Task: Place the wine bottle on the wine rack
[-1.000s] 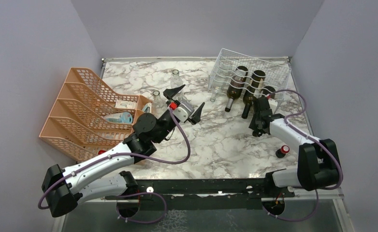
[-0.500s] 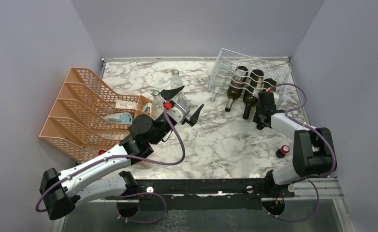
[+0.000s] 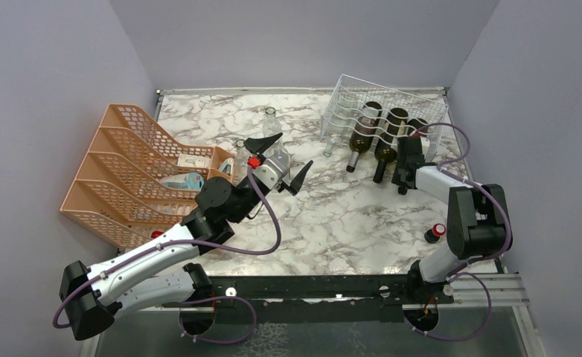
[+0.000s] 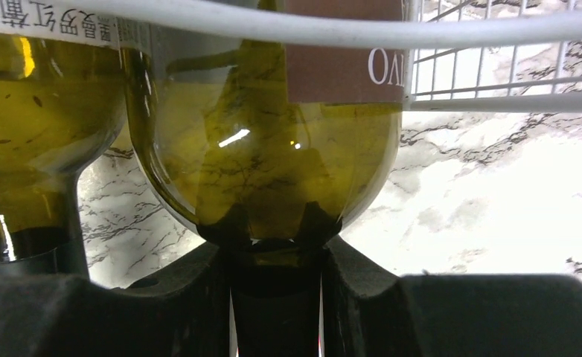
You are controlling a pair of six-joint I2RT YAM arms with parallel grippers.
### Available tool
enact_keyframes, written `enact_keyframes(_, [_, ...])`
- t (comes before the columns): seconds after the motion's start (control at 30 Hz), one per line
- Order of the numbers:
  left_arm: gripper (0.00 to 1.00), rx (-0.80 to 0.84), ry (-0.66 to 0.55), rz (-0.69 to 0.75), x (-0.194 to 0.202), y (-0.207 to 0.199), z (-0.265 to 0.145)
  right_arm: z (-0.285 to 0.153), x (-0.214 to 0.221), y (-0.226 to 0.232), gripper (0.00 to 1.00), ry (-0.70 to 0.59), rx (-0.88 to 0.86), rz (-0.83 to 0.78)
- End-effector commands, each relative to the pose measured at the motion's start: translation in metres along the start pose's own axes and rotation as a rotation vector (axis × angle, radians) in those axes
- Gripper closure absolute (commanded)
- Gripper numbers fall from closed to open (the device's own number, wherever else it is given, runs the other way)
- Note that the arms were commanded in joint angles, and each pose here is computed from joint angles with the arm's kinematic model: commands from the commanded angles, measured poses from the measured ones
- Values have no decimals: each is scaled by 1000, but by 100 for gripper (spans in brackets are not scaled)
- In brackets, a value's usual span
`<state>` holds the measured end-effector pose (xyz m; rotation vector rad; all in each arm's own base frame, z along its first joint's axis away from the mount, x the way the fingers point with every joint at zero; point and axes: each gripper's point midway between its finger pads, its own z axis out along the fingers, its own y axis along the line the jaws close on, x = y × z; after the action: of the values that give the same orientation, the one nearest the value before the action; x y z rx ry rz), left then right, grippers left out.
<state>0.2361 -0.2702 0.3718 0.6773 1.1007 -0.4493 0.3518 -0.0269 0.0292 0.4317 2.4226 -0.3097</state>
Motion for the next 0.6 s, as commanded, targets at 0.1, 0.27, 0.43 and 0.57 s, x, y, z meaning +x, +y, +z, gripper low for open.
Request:
enact_keyframes(0.1, [1, 21, -22, -35, -11, -3, 0, -1, -47, -10, 55, -126, 69, 59])
enact_keyframes(0.27, [1, 9, -6, -48, -12, 0, 2, 0, -47, -15, 50, -126, 93, 73])
enact_keyframes(0.43, [1, -19, 31, -57, -8, 4, 4, -4, -48, -16, 46, -124, 94, 77])
enact_keyframes(0.57, [1, -49, 63, -75, -5, 9, 5, -16, -50, -16, 44, -122, 72, 110])
